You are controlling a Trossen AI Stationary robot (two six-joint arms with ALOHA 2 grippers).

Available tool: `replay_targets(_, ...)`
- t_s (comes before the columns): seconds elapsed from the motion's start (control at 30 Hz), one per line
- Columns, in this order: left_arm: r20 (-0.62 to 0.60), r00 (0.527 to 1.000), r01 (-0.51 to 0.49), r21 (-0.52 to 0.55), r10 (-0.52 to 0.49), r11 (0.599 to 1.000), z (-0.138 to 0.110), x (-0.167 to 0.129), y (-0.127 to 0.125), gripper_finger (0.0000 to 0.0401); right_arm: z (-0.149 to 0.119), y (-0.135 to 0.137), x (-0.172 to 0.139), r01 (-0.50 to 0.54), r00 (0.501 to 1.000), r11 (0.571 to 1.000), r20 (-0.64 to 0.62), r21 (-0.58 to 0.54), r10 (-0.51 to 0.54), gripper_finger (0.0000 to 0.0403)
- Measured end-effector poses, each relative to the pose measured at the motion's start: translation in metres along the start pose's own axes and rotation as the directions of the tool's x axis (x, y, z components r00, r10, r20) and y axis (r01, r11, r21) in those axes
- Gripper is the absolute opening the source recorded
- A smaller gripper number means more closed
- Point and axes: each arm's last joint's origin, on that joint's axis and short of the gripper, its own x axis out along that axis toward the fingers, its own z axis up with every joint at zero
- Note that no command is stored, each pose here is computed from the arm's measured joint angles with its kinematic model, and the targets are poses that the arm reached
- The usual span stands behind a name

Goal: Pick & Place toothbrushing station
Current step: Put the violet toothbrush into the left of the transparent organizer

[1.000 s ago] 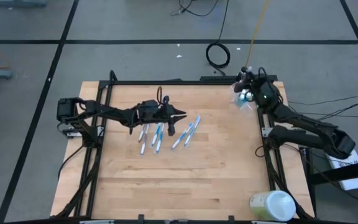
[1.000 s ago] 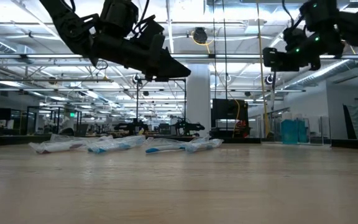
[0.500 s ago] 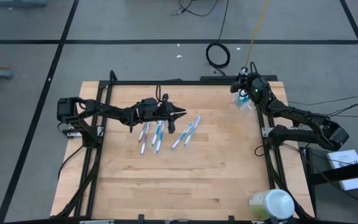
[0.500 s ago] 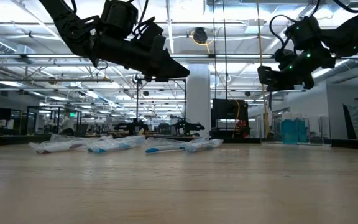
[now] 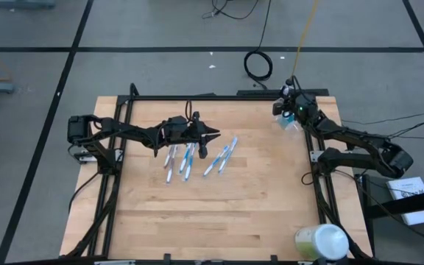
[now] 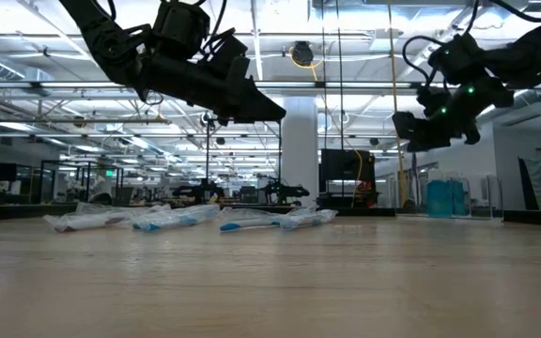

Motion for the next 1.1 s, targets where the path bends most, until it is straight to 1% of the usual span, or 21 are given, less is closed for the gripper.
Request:
replay_targets(0.4, 0.001, 1.000, 0.000, -0.005, 0.000, 1.000, 0.000, 0.000, 0.000, 0.0074, -0.011, -0.003, -0.001, 0.005, 1.000, 1.000, -0.019, -0.001, -0.005, 0.0021)
replay_targets(0.53, 0.001, 1.000, 0.000, -0.005, 0.000, 1.000, 0.000, 0.000, 0.000, 0.0074, -0.010, -0.002, -0.001, 0.002, 1.000, 1.000, -0.009, 0.002, -0.002, 0.0033)
replay_targets(0.63, 0.001, 1.000, -0.001, -0.005, 0.001, 1.000, 0.000, 0.000, 0.000, 0.0074, -0.009, -0.002, -0.001, -0.013, 1.000, 1.000, 0.002, 0.003, 0.013, 0.0056)
replay_targets(0.67, 0.001, 1.000, 0.000, -0.005, 0.000, 1.000, 0.000, 0.000, 0.000, 0.0074, -0.009, -0.001, -0.001, -0.028, 1.000, 1.000, 0.006, 0.005, 0.028, 0.0067)
replay_targets(0.9, 0.001, 1.000, -0.001, -0.005, 0.001, 1.000, 0.000, 0.000, 0.000, 0.0074, -0.007, 0.001, -0.002, -0.042, 0.999, 0.999, 0.022, 0.011, 0.042, 0.0151)
replay_targets(1.0, 0.000, 1.000, -0.001, -0.011, 0.001, 1.000, 0.000, 0.000, 0.000, 0.0074, -0.003, 0.004, -0.004, -0.061, 0.996, 0.998, 0.058, -0.001, 0.061, 0.0174)
replay_targets(1.1, 0.001, 1.000, -0.002, -0.017, 0.002, 1.000, 0.000, 0.000, 0.000, 0.0074, 0.003, 0.006, -0.010, -0.087, 0.990, 0.996, 0.111, 0.002, 0.086, 0.0184)
